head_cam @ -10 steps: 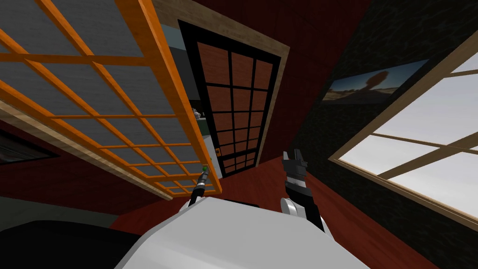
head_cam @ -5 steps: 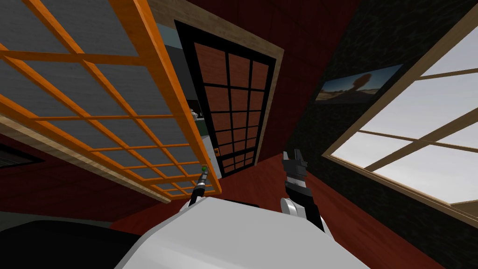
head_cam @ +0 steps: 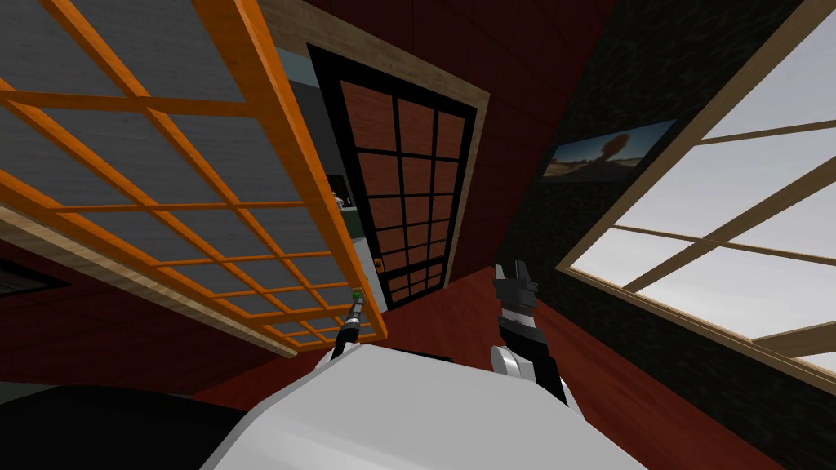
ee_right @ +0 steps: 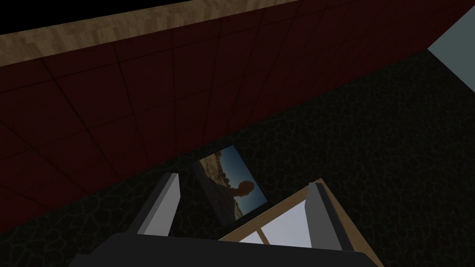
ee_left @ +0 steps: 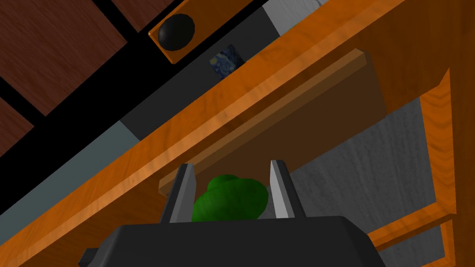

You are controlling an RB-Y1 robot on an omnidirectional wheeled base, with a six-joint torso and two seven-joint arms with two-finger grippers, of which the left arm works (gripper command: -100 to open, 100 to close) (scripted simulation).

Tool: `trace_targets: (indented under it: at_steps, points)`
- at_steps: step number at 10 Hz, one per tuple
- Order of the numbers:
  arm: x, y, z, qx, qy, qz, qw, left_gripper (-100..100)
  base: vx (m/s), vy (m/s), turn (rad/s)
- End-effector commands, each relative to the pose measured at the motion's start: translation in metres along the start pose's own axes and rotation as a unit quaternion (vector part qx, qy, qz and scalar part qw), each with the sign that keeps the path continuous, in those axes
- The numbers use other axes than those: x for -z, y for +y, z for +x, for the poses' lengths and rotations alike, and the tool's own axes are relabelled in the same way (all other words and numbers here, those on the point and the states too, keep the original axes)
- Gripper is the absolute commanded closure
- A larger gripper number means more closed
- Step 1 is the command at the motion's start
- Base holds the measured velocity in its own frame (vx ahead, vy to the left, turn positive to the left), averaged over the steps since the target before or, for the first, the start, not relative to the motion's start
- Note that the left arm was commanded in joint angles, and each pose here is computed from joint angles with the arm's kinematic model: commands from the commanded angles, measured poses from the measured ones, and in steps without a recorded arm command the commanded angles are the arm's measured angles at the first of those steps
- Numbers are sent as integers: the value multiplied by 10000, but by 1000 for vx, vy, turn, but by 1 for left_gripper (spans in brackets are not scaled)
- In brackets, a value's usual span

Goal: Pull the door open

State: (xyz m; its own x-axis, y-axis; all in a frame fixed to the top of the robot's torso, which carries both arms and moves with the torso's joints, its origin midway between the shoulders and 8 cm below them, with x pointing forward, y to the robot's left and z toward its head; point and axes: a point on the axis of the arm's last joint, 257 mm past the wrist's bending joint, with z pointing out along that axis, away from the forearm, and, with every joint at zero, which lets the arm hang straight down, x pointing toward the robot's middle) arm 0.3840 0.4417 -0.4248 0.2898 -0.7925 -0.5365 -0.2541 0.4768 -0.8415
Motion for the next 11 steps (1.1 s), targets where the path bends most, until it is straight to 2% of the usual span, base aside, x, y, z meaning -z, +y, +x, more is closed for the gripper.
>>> trace_targets:
  at_steps: [1, 3, 4, 6, 7, 11]
  points:
    - [1, 131, -266, -60, -179, -87, 9998, 100, -6, -18, -6]
    - [-10, 120, -280, 335, -213, -73, 9992, 100, -45, 10, -85]
    - [-10, 120, -280, 404, -214, -71, 9989, 100, -56, 28, -68]
    - [30, 191, -255, 395, -184, -158, 9989, 100, -3, 8, -6]
    - [-10, 120, -280, 404, -214, -71, 9989, 100, -2, -17, 43]
    - [-10, 120, -280, 404, -214, -71, 9989, 100, 1, 4, -3]
